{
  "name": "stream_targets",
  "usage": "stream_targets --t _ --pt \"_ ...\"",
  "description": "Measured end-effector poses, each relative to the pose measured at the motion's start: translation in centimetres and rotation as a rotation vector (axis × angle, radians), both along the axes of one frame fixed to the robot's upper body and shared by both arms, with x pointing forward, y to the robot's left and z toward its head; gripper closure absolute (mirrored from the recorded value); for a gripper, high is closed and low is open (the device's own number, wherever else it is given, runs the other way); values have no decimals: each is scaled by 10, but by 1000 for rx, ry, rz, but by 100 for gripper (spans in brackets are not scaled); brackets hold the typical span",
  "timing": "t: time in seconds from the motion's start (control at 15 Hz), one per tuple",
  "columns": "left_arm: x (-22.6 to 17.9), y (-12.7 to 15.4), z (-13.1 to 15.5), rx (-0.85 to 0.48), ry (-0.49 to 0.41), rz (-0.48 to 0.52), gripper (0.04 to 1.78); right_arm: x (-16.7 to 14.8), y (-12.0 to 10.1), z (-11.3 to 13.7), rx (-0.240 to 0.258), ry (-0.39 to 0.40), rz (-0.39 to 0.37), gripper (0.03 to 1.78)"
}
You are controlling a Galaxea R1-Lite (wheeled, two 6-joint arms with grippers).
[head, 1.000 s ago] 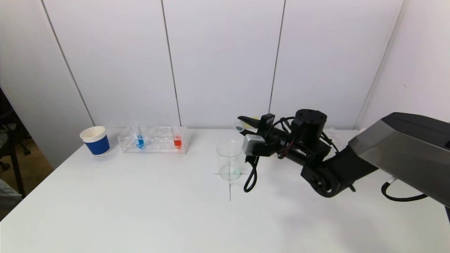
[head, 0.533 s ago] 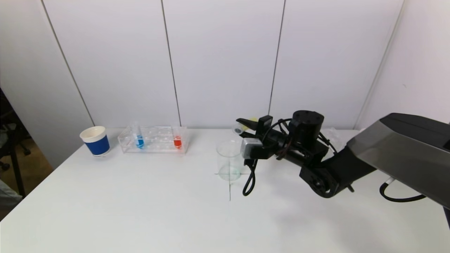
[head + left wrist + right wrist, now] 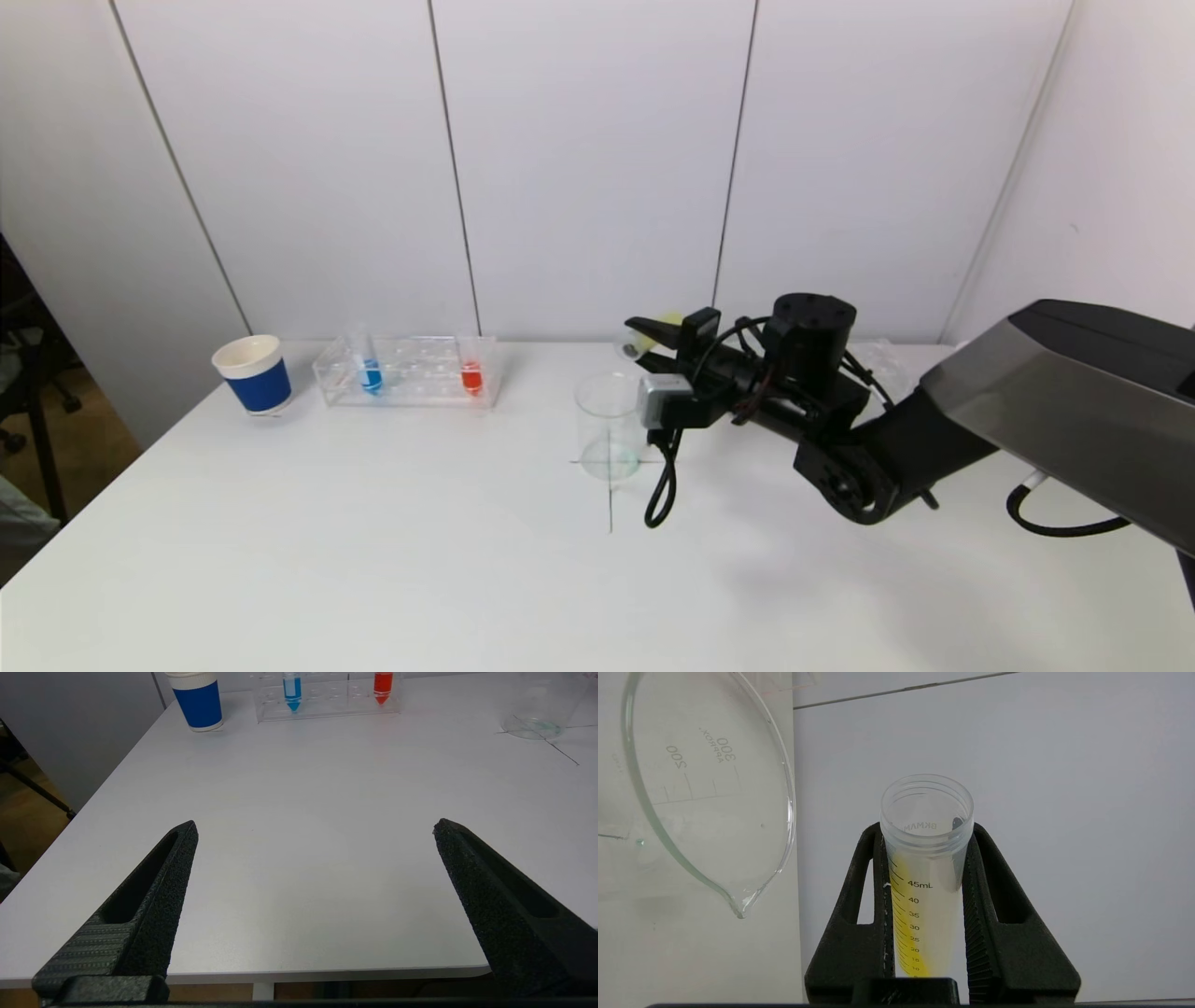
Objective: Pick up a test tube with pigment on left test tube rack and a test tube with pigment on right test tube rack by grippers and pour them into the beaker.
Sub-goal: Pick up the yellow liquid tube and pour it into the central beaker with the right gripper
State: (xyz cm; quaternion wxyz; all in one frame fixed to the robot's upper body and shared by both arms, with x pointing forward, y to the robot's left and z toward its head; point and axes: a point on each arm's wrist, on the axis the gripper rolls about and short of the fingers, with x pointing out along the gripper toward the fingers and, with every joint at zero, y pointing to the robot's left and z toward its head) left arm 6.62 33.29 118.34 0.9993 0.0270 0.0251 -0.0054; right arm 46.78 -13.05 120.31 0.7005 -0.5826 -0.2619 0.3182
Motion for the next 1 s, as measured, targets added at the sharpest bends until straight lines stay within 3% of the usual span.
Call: stream_targets --t 1.0 --pt "0 0 0 1 0 0 6 2 2 4 -88 -62 0 133"
